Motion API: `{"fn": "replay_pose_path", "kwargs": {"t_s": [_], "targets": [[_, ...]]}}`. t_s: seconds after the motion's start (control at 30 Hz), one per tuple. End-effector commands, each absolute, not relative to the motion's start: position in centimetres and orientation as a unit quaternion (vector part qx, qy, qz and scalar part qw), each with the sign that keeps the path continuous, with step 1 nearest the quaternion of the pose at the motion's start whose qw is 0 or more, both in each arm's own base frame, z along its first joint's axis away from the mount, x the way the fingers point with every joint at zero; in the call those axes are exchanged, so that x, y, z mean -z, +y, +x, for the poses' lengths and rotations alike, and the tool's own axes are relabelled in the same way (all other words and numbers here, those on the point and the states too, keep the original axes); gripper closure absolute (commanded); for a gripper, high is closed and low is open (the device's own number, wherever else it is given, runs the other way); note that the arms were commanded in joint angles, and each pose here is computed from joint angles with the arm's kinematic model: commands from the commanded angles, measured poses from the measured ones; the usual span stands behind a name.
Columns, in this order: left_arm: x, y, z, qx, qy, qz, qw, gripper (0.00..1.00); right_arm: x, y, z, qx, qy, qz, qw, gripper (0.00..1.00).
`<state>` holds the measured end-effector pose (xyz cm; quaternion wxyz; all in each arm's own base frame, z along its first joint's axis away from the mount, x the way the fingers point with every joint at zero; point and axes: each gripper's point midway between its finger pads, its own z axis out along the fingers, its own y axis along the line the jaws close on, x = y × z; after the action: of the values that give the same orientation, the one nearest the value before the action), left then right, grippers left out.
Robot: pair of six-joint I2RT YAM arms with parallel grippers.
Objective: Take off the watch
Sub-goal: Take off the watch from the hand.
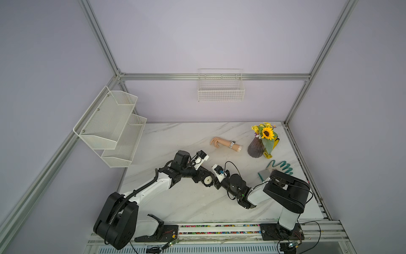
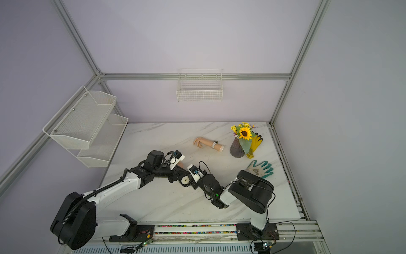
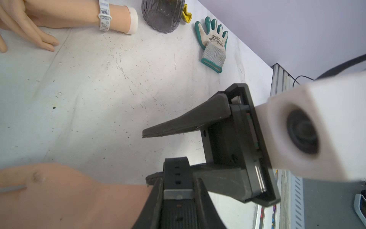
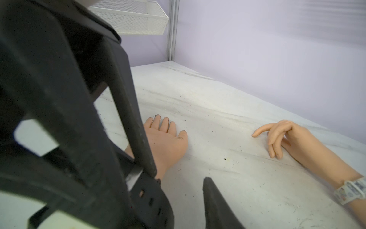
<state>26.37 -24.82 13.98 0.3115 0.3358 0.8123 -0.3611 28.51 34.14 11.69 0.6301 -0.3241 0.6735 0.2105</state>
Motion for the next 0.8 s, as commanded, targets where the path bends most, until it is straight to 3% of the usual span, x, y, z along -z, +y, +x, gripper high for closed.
{"fn": "replay_pose_path", "kwargs": {"t_s": [0.0,0.1,0.13,0.43,0.77], "targets": [[-15.1,-25.7,26.5,0.372,0.802,0.342,0.317,0.98,-12.9,35.4,28.7,-0.235,0.662,-0.309,0.641,0.81],[-14.8,-25.3,26.9,0.36,0.812,0.331,0.319,0.96,-12.2,35.6,28.6,-0.245,0.67,-0.306,0.63,0.99],[-14.6,-25.1,27.0,0.354,0.816,0.327,0.32,0.96,-12.1,35.6,28.6,-0.246,0.673,-0.302,0.629,1.0],[-14.2,-24.1,27.7,0.324,0.83,0.306,0.336,0.99,-9.2,34.3,29.9,-0.24,0.726,-0.234,0.6,1.0],[-11.1,-20.0,29.3,0.229,0.876,0.209,0.37,1.0,-6.2,33.2,30.4,-0.235,0.759,-0.184,0.579,1.0]]}}
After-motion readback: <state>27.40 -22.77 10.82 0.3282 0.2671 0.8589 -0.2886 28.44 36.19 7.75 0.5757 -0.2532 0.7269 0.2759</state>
